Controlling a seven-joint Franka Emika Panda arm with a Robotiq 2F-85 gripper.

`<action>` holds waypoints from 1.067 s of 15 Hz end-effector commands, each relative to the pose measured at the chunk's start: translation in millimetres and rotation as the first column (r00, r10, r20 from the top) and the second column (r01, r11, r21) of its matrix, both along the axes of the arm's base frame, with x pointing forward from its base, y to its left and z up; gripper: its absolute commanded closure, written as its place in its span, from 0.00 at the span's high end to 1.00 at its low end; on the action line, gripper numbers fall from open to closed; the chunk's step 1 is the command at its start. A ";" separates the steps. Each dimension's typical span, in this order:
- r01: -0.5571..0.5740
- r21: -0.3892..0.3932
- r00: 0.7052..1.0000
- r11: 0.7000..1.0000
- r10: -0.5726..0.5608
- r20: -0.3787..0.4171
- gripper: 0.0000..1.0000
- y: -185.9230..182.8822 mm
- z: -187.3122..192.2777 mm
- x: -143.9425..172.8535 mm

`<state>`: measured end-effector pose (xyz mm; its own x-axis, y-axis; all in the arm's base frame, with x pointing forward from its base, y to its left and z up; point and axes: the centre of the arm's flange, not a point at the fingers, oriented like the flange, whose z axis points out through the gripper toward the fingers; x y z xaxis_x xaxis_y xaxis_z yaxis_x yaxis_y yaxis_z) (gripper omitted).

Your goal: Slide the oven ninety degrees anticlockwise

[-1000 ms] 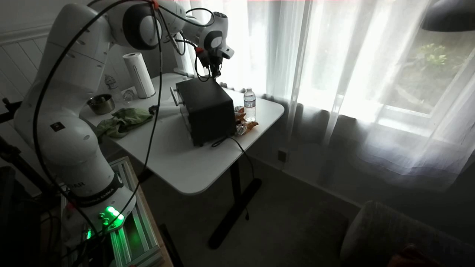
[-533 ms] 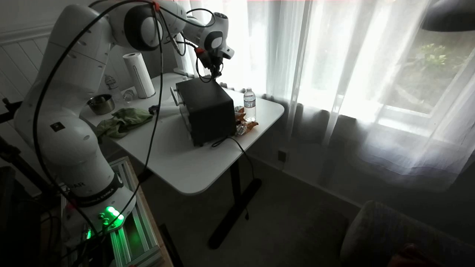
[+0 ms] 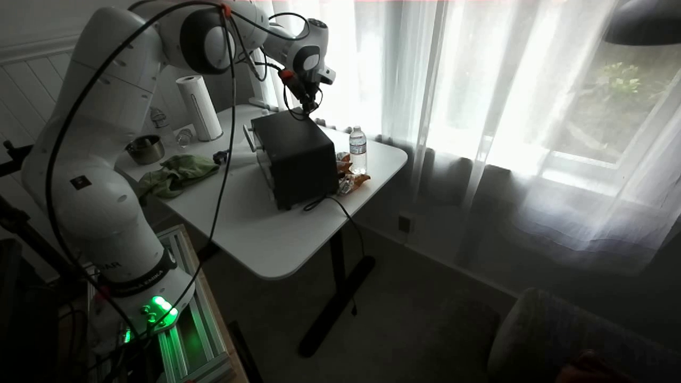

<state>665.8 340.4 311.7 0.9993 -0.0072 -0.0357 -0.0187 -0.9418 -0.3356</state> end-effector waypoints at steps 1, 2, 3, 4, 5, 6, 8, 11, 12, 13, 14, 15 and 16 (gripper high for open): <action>-0.103 0.042 0.988 0.994 0.107 -0.111 0.00 15.8 -32.1 -36.0; -0.115 0.045 0.986 0.992 0.120 -0.116 0.00 15.6 -32.3 -37.8; -0.046 0.021 0.999 0.999 0.046 0.001 0.00 1.8 -2.7 -2.5; -0.045 0.022 0.999 0.999 0.045 0.007 0.01 0.6 -2.5 -1.3; -0.042 0.021 0.999 0.999 0.042 0.012 0.01 -0.5 -3.0 -0.1; -0.039 0.020 0.999 0.999 0.039 0.014 0.01 -1.6 -3.6 0.7; -0.037 0.020 0.999 0.999 0.037 0.016 0.01 -2.2 -4.1 1.5; -0.065 0.009 0.997 0.998 0.065 -0.028 0.00 2.5 -5.9 -1.3; -0.094 -0.003 0.995 0.996 0.093 -0.043 0.00 4.5 -7.2 -5.5; -0.131 -0.002 0.988 0.991 0.130 -0.081 0.00 6.1 -8.6 -11.8; -0.157 -0.008 0.983 0.988 0.155 -0.099 0.00 6.0 -9.6 -15.7; -0.168 -0.002 0.979 0.986 0.167 -0.114 0.00 6.1 -9.7 -21.0; -0.182 -0.003 0.976 0.983 0.180 -0.126 0.00 6.1 -10.3 -24.3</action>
